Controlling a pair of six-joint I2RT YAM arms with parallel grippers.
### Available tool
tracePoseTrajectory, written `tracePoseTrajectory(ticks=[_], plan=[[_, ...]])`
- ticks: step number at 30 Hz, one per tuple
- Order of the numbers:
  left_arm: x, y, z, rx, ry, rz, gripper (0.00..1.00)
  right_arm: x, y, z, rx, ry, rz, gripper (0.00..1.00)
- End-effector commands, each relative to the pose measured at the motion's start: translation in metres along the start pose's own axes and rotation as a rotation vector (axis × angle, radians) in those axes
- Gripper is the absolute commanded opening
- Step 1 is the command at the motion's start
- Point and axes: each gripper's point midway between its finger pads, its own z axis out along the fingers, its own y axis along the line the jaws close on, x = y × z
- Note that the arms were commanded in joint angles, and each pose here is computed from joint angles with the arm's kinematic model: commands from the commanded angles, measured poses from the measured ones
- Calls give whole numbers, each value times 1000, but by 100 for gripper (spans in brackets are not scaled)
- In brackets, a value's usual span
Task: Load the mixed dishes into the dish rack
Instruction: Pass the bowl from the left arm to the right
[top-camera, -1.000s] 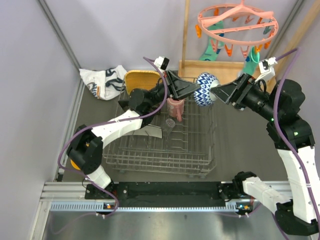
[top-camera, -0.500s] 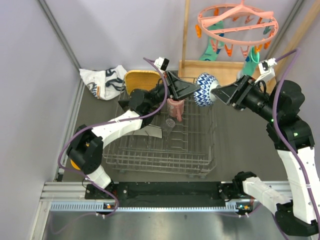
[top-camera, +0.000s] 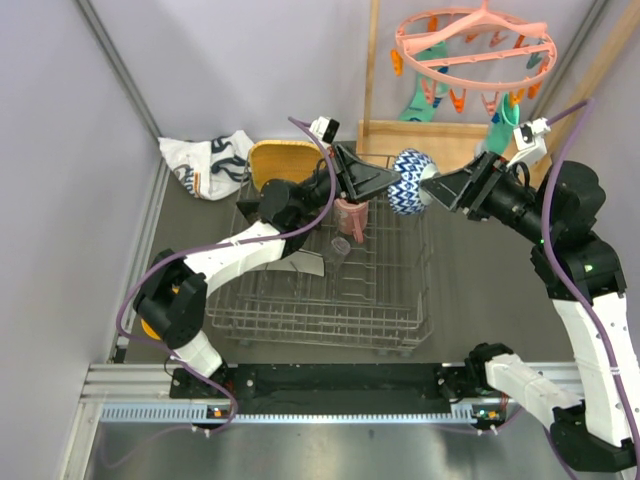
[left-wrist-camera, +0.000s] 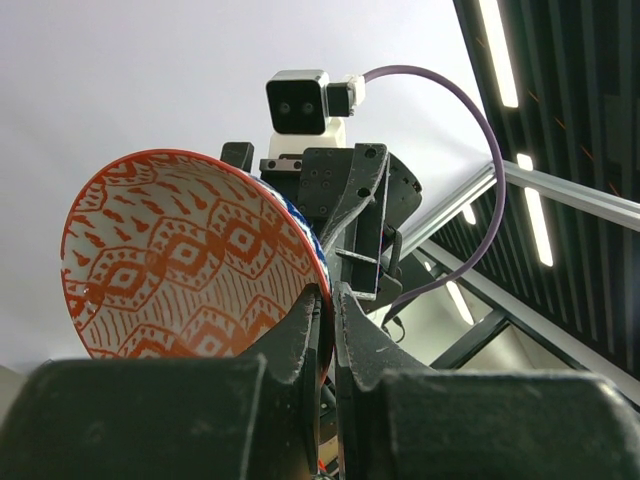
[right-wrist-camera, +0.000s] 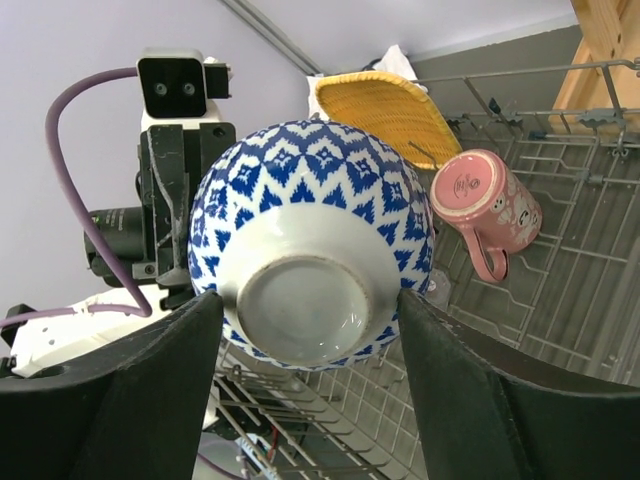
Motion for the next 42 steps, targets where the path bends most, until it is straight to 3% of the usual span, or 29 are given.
tracePoseTrajectory(ticks=[1, 9, 13, 19, 22, 26, 31, 42], plan=[[7, -31, 0, 100, 8, 47, 0, -7, 4, -2, -15, -35, -28, 65], [8, -29, -3, 100, 4, 36, 0, -7, 4, -3, -14, -41, -31, 53], [8, -28, -4, 102, 3, 35, 0, -6, 4, -2, -17, -37, -26, 38], [8, -30, -3, 107, 1, 37, 0, -5, 4, -1, -21, -34, -22, 34], [8, -27, -2, 105, 6, 31, 0, -5, 4, -2, -20, -34, -22, 23], [7, -27, -3, 117, 0, 16, 28, -6, 3, -2, -18, -40, -21, 0], [8, -25, -5, 119, -1, 10, 39, -6, 5, -2, -25, -39, -18, 0], [12, -11, -3, 64, 31, 26, 44, -6, 4, -2, -17, -44, -16, 0]])
